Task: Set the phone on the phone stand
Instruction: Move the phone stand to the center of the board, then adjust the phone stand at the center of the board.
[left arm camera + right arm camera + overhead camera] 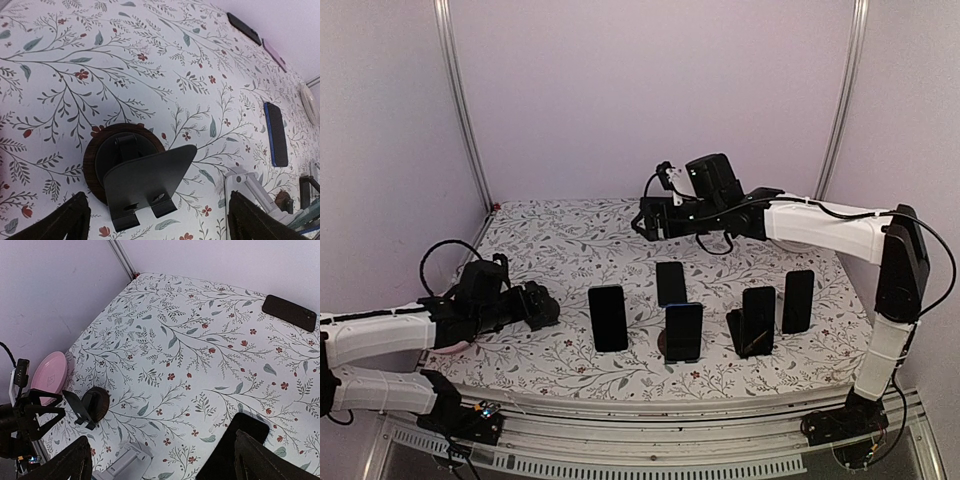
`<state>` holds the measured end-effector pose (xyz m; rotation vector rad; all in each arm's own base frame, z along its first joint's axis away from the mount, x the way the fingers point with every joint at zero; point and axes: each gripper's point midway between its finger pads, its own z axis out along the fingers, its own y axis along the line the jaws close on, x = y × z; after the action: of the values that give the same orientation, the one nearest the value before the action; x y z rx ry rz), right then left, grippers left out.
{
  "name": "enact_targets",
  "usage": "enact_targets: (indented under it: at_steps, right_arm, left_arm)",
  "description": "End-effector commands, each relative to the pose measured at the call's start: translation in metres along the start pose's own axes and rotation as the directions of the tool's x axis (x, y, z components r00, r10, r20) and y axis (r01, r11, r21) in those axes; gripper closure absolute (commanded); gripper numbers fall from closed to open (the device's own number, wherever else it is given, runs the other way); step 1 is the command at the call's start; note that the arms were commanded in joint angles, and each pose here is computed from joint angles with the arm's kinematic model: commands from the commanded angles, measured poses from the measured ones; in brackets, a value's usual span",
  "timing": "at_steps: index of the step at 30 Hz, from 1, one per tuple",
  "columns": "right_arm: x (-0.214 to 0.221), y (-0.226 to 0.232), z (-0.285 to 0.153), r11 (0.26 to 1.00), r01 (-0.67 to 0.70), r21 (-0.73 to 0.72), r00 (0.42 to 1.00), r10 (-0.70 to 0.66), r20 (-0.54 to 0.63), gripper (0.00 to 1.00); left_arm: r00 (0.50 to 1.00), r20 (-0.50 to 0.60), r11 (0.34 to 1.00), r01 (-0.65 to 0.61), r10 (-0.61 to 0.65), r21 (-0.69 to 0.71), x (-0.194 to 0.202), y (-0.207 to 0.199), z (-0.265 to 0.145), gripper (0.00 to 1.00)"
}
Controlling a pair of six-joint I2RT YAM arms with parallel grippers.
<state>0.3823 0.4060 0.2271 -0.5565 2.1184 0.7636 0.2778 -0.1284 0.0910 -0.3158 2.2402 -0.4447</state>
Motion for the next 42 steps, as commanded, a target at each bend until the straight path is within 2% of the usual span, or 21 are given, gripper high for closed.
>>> enact_targets:
  at_steps: [1,5,14,27,30,37,42]
  right_arm:
    - [-0.031,-0.006,-0.025,0.999,-0.025,0.042,0.994,0.02,0.108,0.01]
    - [-0.035,-0.009,-0.031,0.998,-0.039,0.049,0.991,0.032,0.132,0.01]
    - [-0.038,-0.014,-0.04,0.997,-0.051,0.062,0.988,0.041,0.149,0.01]
    - [-0.041,-0.028,-0.044,0.992,-0.077,0.101,0.984,0.06,0.165,0.01]
    - [-0.036,-0.034,-0.041,0.99,-0.088,0.109,0.985,0.07,0.156,0.01]
    - [-0.026,-0.056,-0.033,0.983,-0.148,0.104,0.981,0.133,0.138,0.01]
    - [-0.015,-0.076,-0.022,0.977,-0.178,0.121,0.982,0.169,0.086,0.01]
  left_arm:
    - [0.999,0.031,0.993,0.037,-0.033,-0.114,-0.003,0.009,0.001,0.03]
    - [0.998,0.058,0.988,0.044,-0.036,-0.147,-0.009,0.007,0.004,0.03]
    - [0.997,0.05,0.978,-0.041,0.052,-0.205,-0.019,-0.003,0.021,0.03]
    - [0.988,-0.023,0.943,-0.155,0.155,-0.293,-0.01,-0.002,0.048,0.03]
    - [0.985,-0.029,0.935,-0.169,0.169,-0.313,-0.009,0.002,0.049,0.08]
    - [0.976,-0.063,0.934,-0.219,0.21,-0.281,-0.002,-0.002,0.053,0.35]
    - [0.971,-0.066,0.952,-0.239,0.23,-0.19,0.002,-0.016,0.053,0.42]
